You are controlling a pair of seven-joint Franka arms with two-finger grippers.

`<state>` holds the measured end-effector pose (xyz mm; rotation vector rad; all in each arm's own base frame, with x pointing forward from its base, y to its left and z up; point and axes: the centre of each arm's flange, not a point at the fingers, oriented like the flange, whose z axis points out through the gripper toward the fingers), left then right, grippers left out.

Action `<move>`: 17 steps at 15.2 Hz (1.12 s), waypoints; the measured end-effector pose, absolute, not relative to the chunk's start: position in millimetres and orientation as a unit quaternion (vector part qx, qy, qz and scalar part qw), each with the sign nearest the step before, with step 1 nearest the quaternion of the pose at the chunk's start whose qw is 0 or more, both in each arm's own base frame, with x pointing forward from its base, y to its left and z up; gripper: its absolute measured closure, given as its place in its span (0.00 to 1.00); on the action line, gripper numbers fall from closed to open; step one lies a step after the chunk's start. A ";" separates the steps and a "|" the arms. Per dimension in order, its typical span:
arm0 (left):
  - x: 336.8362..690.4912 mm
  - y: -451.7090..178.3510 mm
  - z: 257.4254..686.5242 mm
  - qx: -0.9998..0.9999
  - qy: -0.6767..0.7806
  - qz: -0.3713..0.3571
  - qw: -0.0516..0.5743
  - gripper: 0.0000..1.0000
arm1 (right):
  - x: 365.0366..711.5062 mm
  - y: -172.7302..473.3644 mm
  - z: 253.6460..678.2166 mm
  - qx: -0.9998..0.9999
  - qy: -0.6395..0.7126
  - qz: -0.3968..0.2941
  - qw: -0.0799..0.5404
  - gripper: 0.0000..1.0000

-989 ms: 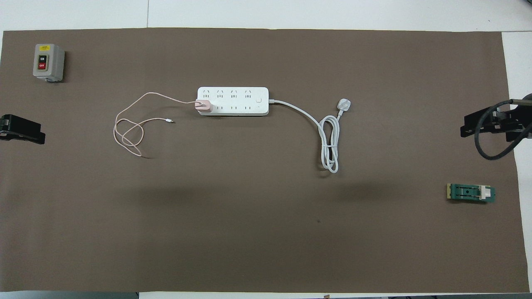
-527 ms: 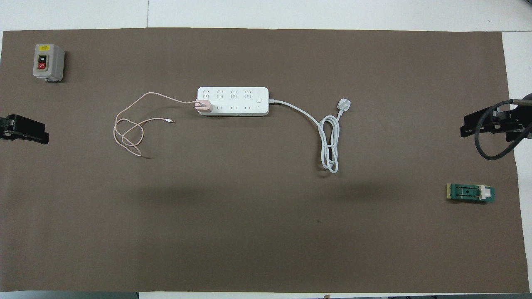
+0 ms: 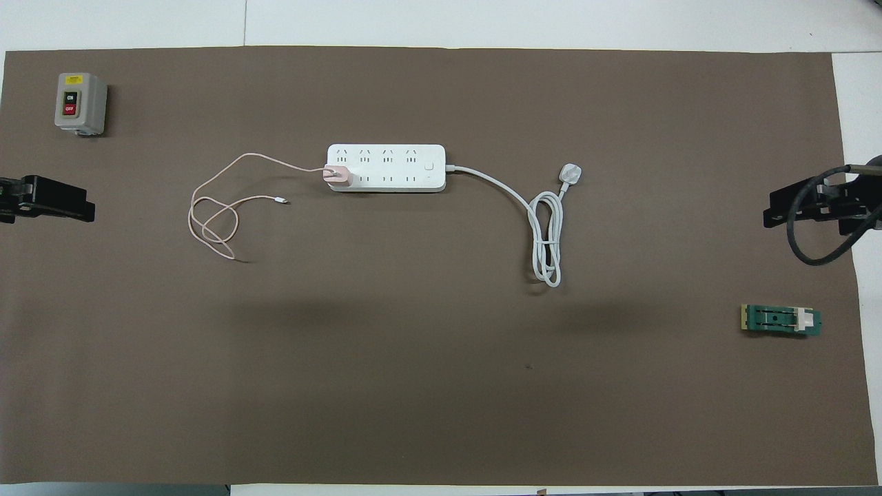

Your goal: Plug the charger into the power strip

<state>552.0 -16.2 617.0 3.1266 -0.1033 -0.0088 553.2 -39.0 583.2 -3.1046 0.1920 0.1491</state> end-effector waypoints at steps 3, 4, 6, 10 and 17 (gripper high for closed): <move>551.3 -17.6 609.8 0.999 -0.034 -0.011 0.007 0.00 | 553.1 -39.0 583.2 -0.997 0.062 0.048 0.014 0.00; 550.9 -19.0 607.1 0.999 -0.035 -0.014 0.007 0.00 | 553.1 -39.0 583.2 -0.997 0.062 0.048 0.014 0.00; 548.2 -23.3 603.5 0.999 -0.039 -0.025 0.007 0.00 | 553.1 -39.0 583.2 -0.997 0.062 0.048 0.014 0.00; 540.7 -23.1 601.7 0.998 -0.040 -0.049 0.007 0.00 | 553.1 -39.0 583.2 -0.997 0.062 0.048 0.014 0.00; 540.2 -21.9 602.9 0.998 -0.038 -0.048 0.007 0.00 | 553.1 -39.0 583.3 -0.997 0.062 0.048 0.014 0.00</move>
